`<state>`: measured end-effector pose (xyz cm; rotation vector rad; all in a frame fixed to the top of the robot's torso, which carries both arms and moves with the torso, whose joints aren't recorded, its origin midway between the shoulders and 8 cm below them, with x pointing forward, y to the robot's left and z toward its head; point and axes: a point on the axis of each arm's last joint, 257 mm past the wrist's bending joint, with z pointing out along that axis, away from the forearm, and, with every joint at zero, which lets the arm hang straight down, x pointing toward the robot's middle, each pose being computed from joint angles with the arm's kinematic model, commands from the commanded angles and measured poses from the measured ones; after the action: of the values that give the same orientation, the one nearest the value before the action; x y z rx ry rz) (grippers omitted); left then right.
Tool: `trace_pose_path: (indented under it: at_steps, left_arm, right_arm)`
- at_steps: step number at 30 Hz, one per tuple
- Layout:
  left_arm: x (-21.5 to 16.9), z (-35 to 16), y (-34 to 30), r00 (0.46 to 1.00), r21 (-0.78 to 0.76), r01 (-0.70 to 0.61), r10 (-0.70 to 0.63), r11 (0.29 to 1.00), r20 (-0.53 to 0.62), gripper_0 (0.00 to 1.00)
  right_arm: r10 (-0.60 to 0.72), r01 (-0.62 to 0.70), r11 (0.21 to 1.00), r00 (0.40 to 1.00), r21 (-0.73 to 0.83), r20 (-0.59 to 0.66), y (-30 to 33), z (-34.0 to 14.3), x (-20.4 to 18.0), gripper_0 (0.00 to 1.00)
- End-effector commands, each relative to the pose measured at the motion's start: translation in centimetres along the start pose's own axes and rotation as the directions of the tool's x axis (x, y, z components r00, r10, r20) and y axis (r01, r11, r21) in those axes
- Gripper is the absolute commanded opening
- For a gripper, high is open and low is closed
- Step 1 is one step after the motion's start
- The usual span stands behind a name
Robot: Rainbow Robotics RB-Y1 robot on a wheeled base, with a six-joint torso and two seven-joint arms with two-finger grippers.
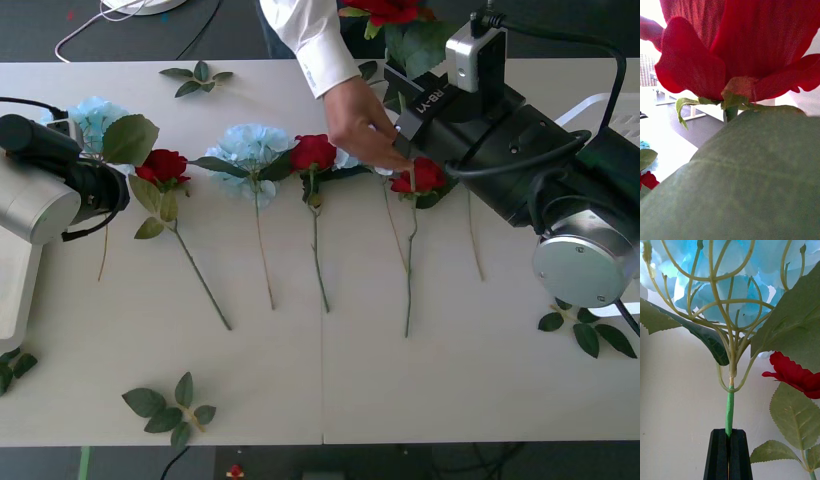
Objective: Place the red flowers into the right box and the blue flowers into the left box. If a person shows an open palm, hand one flower to the person first, then continue sorting.
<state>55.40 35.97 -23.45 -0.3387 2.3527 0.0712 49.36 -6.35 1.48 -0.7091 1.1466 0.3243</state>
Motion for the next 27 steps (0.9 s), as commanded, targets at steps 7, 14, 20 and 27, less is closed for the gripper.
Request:
trace_pose_path:
  at_steps: [7,14,20,27]
  left_arm:
    - [-3.4,-1.66,-0.23,0.998,0.008,0.004,-0.004,1.0,0.058,0.0]
    - [-3.4,-1.66,-0.23,0.998,0.008,0.004,-0.004,1.0,0.058,0.0]
    - [-3.4,-1.66,-0.23,0.998,0.008,0.004,-0.004,1.0,0.058,0.0]
    - [-3.4,-1.66,-0.23,0.998,0.008,0.004,-0.004,1.0,0.058,0.0]
  right_arm:
    - [-0.01,0.011,1.0,0.998,-0.007,0.064,0.48,0.96,-2.67,0.0]
    - [0.011,-0.011,1.0,0.997,-0.007,0.07,0.44,0.95,-2.82,0.18]
    - [0.023,-0.023,1.0,0.997,-0.008,0.075,0.47,0.94,-2.97,1.0]
    - [0.033,-0.033,0.999,0.997,-0.008,0.072,0.44,0.91,-2.84,1.0]
